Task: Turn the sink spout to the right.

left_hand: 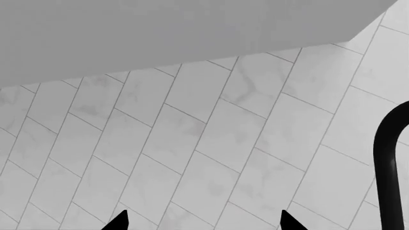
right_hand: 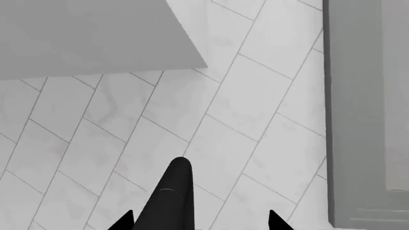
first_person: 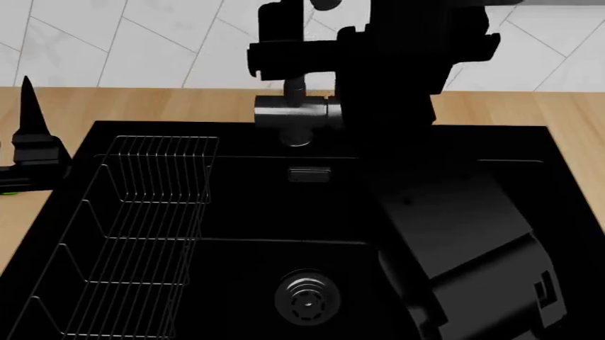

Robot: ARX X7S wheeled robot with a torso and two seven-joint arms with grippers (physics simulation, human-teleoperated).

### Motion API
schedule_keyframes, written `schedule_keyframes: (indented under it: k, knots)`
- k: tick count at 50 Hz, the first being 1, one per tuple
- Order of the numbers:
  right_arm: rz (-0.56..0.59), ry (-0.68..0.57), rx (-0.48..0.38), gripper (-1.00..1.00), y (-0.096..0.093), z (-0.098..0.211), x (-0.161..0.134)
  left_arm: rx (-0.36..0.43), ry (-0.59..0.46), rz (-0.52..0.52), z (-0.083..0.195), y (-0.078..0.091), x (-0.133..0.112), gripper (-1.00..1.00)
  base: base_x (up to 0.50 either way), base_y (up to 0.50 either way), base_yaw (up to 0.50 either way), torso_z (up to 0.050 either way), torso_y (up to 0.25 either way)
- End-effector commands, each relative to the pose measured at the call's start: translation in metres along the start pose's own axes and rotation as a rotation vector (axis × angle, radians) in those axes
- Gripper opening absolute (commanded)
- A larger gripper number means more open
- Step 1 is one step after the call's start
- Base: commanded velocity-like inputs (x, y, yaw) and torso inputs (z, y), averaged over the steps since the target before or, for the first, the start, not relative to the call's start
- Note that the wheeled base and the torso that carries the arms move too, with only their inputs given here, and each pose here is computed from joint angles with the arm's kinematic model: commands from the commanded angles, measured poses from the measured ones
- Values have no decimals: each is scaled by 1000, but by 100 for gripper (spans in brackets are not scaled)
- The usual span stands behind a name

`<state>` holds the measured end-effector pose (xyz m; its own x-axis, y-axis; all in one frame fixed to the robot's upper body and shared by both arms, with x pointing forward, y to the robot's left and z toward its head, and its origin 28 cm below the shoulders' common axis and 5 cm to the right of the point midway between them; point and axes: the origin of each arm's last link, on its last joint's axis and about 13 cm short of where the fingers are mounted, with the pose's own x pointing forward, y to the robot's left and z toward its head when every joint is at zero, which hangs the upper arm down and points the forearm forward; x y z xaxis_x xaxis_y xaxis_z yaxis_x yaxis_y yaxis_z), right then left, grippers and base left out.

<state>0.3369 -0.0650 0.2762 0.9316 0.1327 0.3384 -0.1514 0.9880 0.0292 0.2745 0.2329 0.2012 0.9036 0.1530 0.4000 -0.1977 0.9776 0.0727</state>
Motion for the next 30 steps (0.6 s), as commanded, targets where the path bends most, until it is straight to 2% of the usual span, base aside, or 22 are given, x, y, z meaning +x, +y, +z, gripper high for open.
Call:
schedule_keyframes:
  k: [1,30]
  knots:
    - [-29,1,-11,100,-6,0,-4,1,0,1,0,0,0,100,0,0,0,0,0]
    - [-87,-17,-45,100,-20,10,-9,2,0,8,0,0,0,100,0,0,0,0,0]
